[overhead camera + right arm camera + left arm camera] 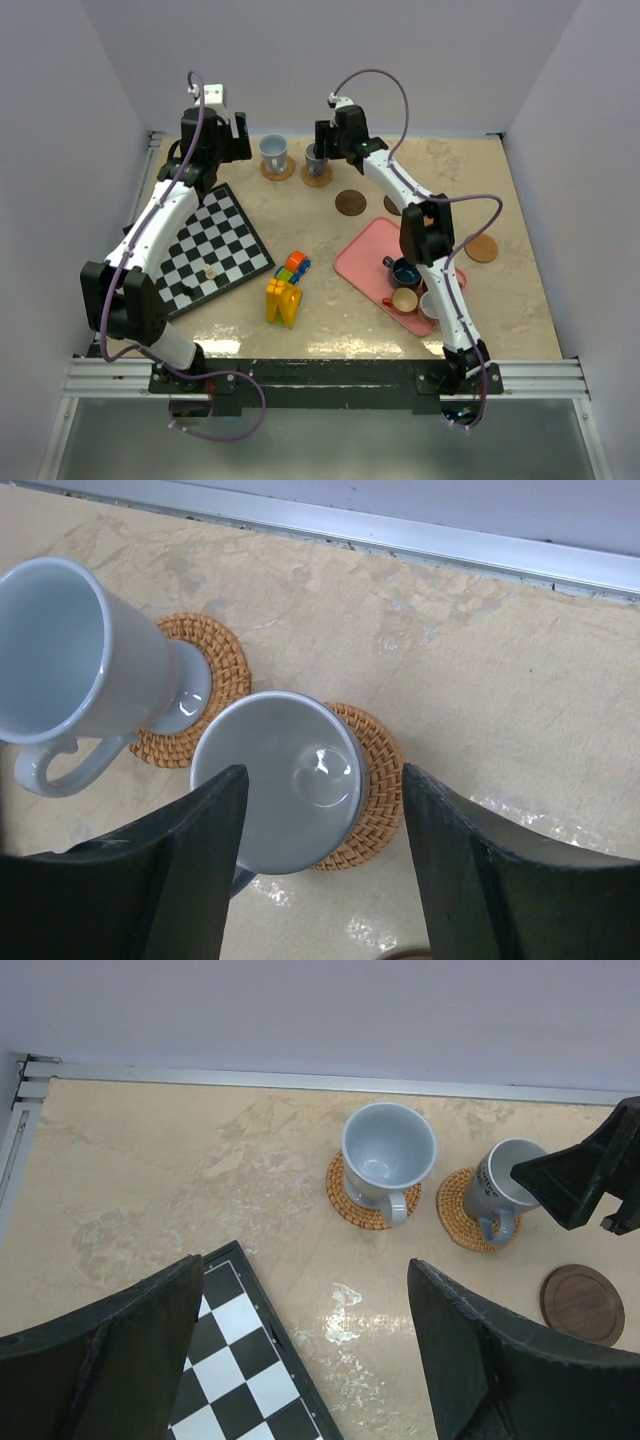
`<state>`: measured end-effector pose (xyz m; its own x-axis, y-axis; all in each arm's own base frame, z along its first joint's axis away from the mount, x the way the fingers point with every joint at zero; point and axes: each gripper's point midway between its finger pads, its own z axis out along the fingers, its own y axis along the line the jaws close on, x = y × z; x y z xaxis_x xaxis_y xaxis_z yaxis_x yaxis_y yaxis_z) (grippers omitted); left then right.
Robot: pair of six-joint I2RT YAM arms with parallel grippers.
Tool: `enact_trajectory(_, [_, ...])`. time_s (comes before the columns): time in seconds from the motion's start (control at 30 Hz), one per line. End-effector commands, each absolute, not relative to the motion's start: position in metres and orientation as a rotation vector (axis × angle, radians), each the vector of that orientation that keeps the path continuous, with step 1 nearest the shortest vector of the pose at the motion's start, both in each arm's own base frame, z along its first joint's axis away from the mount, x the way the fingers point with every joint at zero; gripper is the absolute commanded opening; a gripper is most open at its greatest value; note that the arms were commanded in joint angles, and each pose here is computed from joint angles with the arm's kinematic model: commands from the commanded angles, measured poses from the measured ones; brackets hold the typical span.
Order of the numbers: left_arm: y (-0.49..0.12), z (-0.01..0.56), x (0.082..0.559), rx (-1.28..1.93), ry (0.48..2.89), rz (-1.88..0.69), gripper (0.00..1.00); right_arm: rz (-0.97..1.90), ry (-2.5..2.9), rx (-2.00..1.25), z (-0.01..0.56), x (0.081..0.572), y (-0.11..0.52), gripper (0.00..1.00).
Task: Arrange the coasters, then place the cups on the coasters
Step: Place the cup on the coaster.
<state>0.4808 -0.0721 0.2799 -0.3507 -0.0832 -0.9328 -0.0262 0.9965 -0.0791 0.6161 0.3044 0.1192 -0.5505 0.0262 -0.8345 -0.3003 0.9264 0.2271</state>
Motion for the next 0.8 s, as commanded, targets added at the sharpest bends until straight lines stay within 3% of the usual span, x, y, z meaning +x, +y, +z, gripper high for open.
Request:
enact_trajectory(0.0, [-0.067,0.308,0.477,-0.114,1.85,-0.09,0.87,0.54,1.961,-0.206,0.199,0.617,0.311,0.7])
enact_trajectory(0.17, [-0.067,0.311,0.476,-0.114,1.841,-0.094,0.87,0.592,1.857,-0.194,0.251,0.61,0.305,0.85])
enact_trajectory(0.43, [-0.064,0.315,0.47,-0.122,1.828,-0.086,0.87,0.57,1.737,-0.108,0.328,0.572,0.264,0.86])
enact_trajectory(0.67, [-0.06,0.311,0.461,-0.146,1.825,-0.081,0.87,0.545,1.889,-0.059,0.287,0.5,0.232,0.84])
enact_trajectory(0.77, [-0.061,0.305,0.457,-0.147,1.841,-0.09,0.87,0.536,2.032,-0.052,0.241,0.467,0.224,0.76])
